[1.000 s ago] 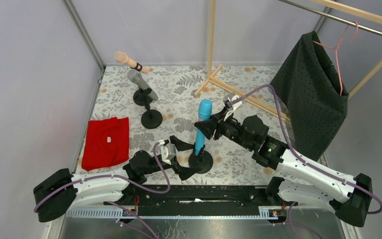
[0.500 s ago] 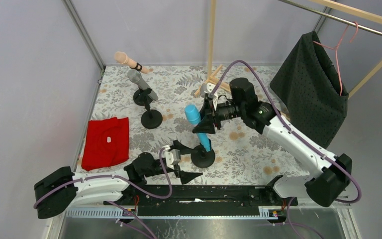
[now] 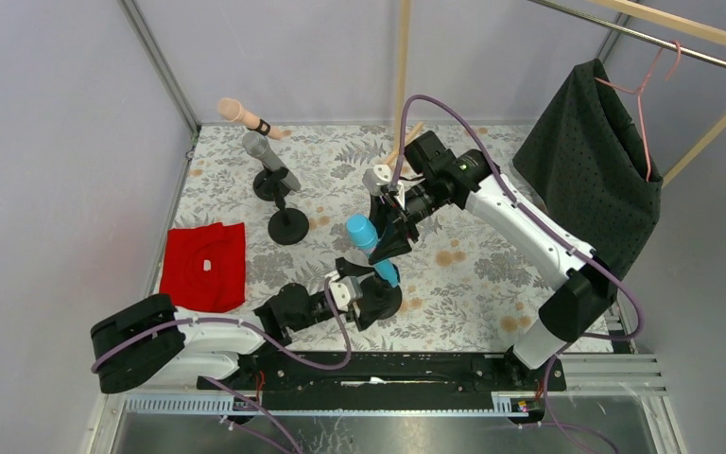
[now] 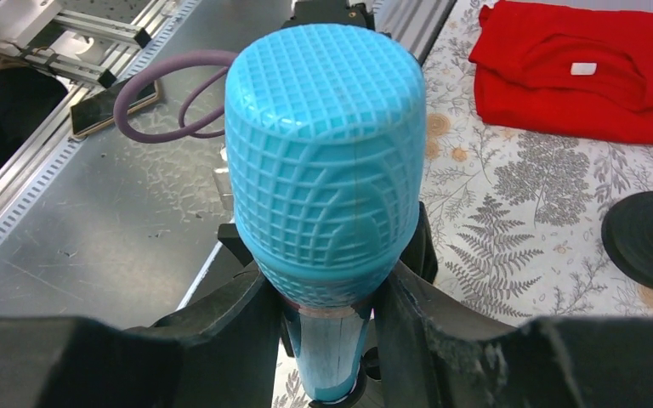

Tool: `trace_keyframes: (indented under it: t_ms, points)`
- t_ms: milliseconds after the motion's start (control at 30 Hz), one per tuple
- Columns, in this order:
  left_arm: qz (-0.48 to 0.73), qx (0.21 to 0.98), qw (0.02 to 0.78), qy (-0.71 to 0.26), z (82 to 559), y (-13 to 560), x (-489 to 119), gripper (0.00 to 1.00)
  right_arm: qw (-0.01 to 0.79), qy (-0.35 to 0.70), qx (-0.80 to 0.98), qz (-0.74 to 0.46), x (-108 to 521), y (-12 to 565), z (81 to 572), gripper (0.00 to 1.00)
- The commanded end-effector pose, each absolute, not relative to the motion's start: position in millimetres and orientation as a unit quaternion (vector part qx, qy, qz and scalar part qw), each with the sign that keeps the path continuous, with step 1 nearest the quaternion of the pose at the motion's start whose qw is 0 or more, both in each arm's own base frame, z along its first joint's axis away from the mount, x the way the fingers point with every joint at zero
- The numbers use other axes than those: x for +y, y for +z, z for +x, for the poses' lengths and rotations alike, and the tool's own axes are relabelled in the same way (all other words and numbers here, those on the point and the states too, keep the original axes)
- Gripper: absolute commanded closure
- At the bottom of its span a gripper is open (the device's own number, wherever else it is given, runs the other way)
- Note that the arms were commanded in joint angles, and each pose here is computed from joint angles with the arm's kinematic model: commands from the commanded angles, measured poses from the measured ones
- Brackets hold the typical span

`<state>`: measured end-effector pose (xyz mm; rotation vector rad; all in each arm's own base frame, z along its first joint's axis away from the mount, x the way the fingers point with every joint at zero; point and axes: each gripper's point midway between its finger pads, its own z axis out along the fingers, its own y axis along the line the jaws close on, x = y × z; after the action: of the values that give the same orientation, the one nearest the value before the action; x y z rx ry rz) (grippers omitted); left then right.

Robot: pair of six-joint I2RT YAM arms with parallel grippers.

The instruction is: Attach the microphones to the stand

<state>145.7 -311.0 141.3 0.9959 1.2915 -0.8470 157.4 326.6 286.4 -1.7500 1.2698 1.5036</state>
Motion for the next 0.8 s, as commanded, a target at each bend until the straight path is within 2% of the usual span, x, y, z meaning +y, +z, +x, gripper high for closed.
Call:
trace_keyframes:
  t_ms: [0,67,233,333,500,533,567,767]
  points:
    - [0.412,0.511,0.661,-0.364,165,182,-322,0.12,0.140,0.547,0.527,-0.635,301,250,137,1.00]
    - [0.410,0.507,0.660,-0.373,171,184,-323,0.17,0.135,0.550,0.525,-0.635,302,249,137,1.00]
    - [0.439,0.488,0.638,-0.403,172,188,-332,0.42,0.130,0.552,0.524,-0.635,302,250,137,1.00]
    - [0.468,0.480,0.611,-0.421,164,182,-340,0.53,0.135,0.558,0.520,-0.633,303,254,136,0.99]
    - [0.486,0.473,0.591,-0.437,155,177,-343,0.86,0.142,0.564,0.519,-0.626,307,255,138,0.96]
    - [0.486,0.474,0.590,-0.437,155,177,-343,0.96,0.145,0.565,0.520,-0.624,308,255,139,0.93]
    - [0.484,0.476,0.592,-0.434,156,178,-343,1.00,0.149,0.565,0.521,-0.623,309,255,140,0.90]
    - [0.473,0.501,0.590,-0.421,164,175,-341,1.00,0.201,0.516,0.566,-0.610,318,247,165,0.60]
